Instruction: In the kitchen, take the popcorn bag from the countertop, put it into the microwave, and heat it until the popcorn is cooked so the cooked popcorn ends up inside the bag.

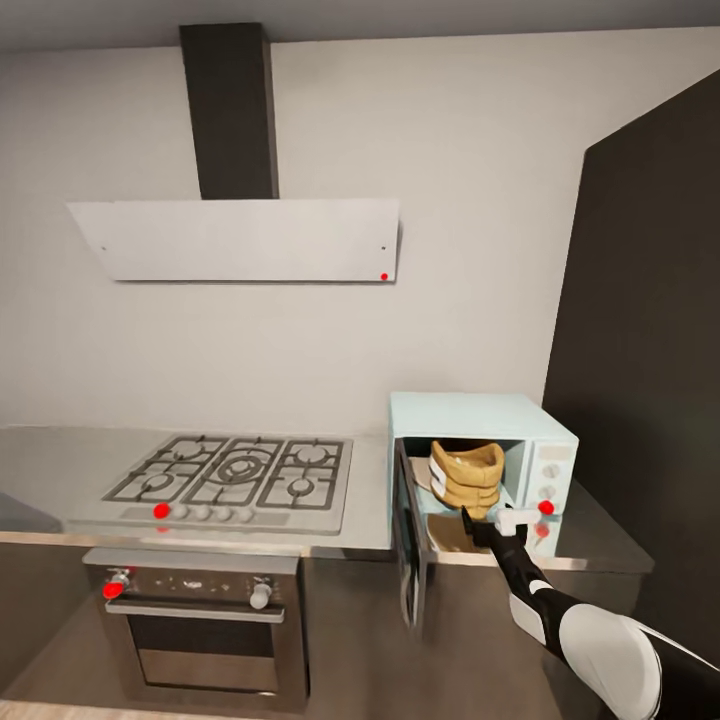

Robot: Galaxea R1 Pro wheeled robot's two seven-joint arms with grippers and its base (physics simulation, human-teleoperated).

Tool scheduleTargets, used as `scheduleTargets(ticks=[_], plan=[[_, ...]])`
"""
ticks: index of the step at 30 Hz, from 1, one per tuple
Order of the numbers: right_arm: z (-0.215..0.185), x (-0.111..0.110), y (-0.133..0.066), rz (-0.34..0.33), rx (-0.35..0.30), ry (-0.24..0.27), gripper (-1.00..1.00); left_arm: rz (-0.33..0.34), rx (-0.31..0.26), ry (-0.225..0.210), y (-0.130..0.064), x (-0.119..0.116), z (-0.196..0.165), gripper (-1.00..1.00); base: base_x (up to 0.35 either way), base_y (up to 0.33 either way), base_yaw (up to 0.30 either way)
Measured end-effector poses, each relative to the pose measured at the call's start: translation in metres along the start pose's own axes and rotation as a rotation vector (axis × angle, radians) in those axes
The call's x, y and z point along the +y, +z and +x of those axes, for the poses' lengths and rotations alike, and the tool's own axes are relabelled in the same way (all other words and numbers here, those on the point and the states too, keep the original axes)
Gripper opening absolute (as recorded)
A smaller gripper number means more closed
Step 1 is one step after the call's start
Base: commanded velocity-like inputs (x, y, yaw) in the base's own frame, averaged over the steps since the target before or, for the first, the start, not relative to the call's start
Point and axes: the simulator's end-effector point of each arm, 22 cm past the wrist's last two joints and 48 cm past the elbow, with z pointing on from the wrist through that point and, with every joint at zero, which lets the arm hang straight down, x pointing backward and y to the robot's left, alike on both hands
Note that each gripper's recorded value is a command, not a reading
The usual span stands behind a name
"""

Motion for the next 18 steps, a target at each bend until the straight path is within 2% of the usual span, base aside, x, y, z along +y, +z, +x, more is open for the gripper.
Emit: scheduleTargets(ticks=[6, 13, 18], plan=[[0.0, 0.0, 0.0, 0.0, -0.001, 0.0, 1.0, 0.0, 0.0, 0.0, 0.0, 0.0, 0.0, 1.0, 0.012, 0.0, 0.0], [0.01, 0.001, -0.013, 0.0, -0.027, -0.002, 1.0, 0.0, 0.0, 0.0, 0.0, 0.0, 0.0, 1.0, 0.006, 0.0, 0.0], [0.011, 0.001, -0.015, 0.0, -0.027, -0.001, 1.0, 0.0, 0.0, -0.001, 0.0, 0.0, 0.0, 1.0, 0.248, 0.0, 0.0]])
